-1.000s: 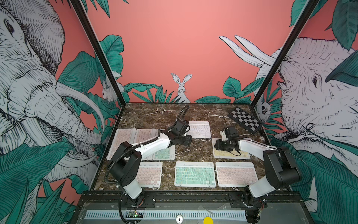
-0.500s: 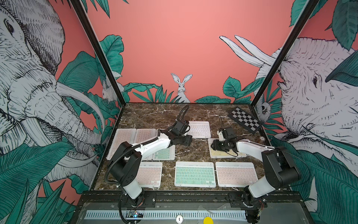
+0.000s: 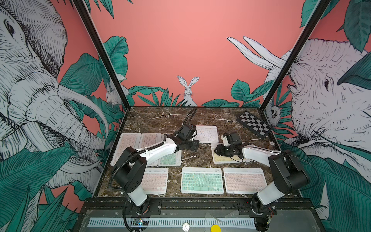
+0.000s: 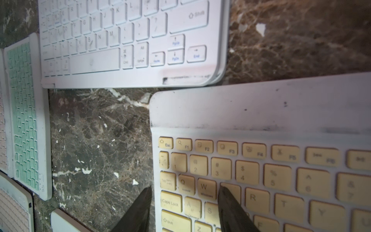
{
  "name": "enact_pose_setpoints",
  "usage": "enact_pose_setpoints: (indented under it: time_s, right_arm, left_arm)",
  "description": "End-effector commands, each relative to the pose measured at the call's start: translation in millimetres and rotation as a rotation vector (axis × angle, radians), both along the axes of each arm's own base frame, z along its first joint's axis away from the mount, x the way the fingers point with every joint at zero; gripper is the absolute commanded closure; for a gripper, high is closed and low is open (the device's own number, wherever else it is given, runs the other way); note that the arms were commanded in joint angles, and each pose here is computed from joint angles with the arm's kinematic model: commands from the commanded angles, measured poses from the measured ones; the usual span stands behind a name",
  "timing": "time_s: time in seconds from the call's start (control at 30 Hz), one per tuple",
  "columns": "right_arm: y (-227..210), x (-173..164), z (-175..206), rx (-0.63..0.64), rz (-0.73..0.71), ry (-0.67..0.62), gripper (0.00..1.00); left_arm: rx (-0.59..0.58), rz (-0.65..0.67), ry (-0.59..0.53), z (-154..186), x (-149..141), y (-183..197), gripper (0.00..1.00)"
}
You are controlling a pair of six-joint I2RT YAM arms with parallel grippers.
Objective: Stack the numeric keypads
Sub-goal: Move the numeric keypad to the center of the board.
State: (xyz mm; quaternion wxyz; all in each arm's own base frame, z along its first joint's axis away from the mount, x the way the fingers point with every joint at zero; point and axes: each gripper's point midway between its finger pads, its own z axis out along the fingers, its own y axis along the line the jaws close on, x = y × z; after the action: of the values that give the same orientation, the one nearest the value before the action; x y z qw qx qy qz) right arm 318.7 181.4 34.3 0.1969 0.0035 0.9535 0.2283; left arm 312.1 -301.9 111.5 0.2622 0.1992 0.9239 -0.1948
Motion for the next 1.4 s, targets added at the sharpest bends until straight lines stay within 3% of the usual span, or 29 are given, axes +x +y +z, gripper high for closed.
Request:
enact_pose_setpoints:
  time_s: [0.0, 0.9, 1.13, 1.37]
  right_arm:
    - [10, -13, -14, 0.013, 0.009, 0.069, 0.47]
    - [75, -10, 6, 0.066, 0.097, 0.011, 0.47]
    - [39, -10, 48, -0.059, 0.101, -0.09, 0.45]
    - [-53, 4, 49, -0.135, -0.043, -0.073, 0.4]
  left_arm:
    - [-0.027, 0.003, -0.03, 14, 0, -3, 0.34]
    - [-0.027, 0.025, -0.03, 5, -1, 0, 0.34]
    - [-0.024, 0.026, -0.023, -1, -1, 0, 0.34]
    - [-0.017, 0.02, -0.014, -9, 0, -2, 0.34]
